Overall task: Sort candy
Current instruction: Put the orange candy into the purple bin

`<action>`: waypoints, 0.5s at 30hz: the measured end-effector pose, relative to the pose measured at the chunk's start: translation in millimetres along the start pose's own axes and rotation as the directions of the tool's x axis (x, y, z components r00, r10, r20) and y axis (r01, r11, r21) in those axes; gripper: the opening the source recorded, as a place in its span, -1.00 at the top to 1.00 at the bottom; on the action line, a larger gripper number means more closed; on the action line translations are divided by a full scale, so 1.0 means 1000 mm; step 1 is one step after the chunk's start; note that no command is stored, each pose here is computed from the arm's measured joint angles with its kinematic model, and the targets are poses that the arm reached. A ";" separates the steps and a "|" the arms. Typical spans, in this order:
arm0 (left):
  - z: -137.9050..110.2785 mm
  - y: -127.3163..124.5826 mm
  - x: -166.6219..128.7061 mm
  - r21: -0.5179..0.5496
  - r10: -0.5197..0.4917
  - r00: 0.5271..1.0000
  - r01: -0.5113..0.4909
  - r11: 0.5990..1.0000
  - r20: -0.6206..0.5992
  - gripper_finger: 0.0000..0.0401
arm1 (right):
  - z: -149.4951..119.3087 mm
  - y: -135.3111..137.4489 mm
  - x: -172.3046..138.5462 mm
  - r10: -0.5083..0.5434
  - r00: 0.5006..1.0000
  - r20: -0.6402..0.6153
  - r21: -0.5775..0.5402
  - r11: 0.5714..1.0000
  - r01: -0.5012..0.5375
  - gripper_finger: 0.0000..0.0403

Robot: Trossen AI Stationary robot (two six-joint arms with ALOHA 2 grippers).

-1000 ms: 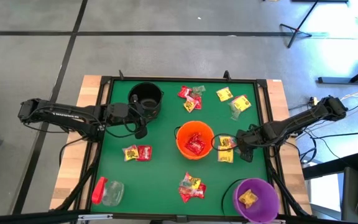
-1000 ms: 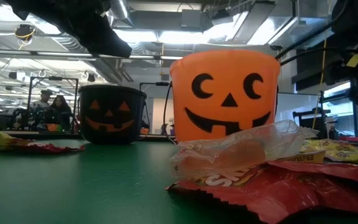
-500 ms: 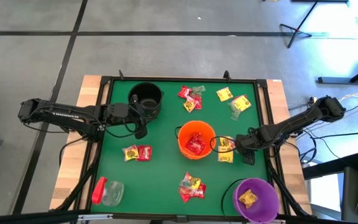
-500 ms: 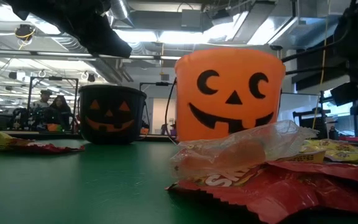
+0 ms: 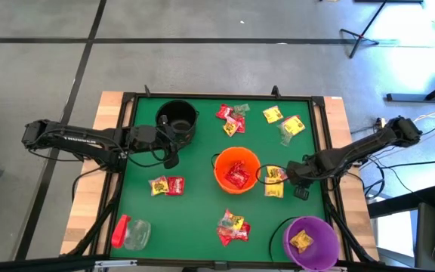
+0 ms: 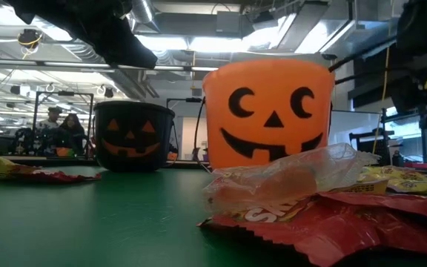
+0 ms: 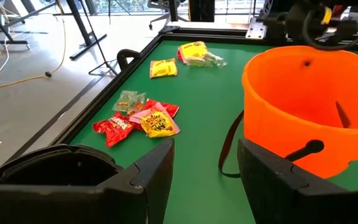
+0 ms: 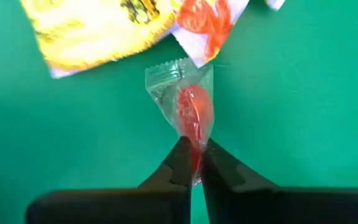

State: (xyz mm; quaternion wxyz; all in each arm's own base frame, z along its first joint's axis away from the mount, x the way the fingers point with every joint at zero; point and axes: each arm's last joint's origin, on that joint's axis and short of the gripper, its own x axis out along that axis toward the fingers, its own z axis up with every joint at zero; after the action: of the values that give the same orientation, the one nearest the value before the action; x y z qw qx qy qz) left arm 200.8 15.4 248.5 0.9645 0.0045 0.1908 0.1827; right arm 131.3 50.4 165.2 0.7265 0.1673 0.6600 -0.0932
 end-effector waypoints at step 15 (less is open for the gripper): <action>0.000 0.000 0.000 -0.004 0.000 1.000 0.000 1.000 0.000 0.17 | 0.007 0.023 -0.134 0.372 0.901 0.222 0.047 0.919 -0.391 0.95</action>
State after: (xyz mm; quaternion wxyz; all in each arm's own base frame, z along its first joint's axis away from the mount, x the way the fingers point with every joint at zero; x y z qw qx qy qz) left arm 200.8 15.4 248.5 0.9644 0.0025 0.1906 0.1831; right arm 131.0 57.6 300.8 0.7874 0.3155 0.5296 0.0042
